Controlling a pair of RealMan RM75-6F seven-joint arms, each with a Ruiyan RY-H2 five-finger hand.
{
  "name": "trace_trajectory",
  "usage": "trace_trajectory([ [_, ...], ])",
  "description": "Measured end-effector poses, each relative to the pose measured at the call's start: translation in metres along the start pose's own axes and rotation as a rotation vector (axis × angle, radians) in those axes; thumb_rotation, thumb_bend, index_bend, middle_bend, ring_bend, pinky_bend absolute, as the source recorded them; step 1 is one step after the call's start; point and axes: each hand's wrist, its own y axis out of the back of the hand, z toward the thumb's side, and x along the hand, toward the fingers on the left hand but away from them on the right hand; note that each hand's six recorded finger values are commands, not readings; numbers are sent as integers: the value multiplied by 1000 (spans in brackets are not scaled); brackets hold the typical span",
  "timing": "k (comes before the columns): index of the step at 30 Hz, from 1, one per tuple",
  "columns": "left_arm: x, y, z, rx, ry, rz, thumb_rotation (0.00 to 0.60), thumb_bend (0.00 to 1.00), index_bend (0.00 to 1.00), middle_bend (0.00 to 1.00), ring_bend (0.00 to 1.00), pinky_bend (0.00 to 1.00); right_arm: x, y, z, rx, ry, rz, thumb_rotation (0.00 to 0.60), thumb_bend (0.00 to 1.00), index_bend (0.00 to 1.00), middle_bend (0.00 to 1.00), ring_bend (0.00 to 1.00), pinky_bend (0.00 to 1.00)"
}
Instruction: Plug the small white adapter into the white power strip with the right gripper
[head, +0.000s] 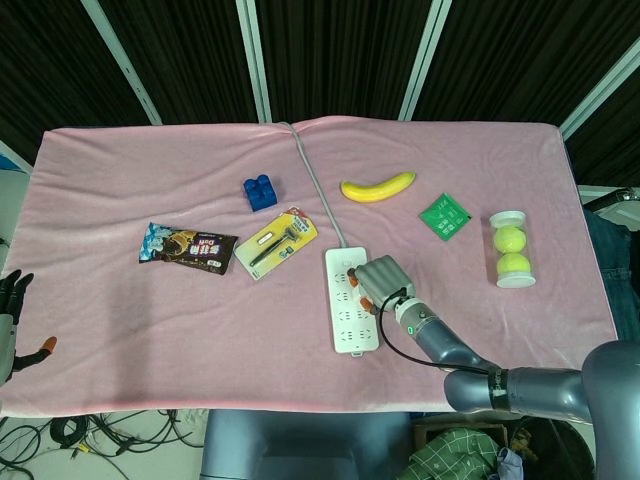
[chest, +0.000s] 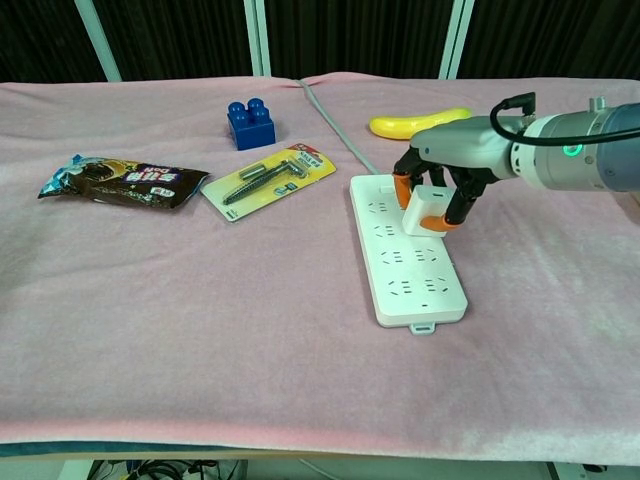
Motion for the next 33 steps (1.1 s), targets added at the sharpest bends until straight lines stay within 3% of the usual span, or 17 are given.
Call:
trace_trajectory([
  [16, 0, 0, 0, 4, 4, -4, 600, 236, 9, 0, 0, 0, 1, -20, 13, 87, 49, -12, 600, 510, 949, 878, 890, 711],
  [21, 0, 0, 0, 6, 4, -4, 600, 235, 9, 0, 0, 0, 0, -23, 14, 91, 51, -10, 600, 511, 943, 819, 846, 676],
  [23, 0, 0, -1, 6, 4, -3, 600, 236, 9, 0, 0, 0, 0, -20, 13, 89, 46, -23, 600, 505, 874, 759, 796, 644],
  [25, 0, 0, -1, 5, 4, -3, 600, 236, 9, 0, 0, 0, 0, -16, 12, 84, 41, -44, 600, 478, 733, 661, 712, 607],
  [30, 1, 0, -1, 7, 4, -5, 600, 235, 9, 0, 0, 0, 2, -11, 8, 84, 28, -63, 600, 344, 297, 245, 442, 458],
  [33, 0, 0, -1, 8, 5, -6, 600, 236, 9, 0, 0, 0, 5, -10, 5, 72, 19, -46, 600, 276, 148, 87, 335, 401],
])
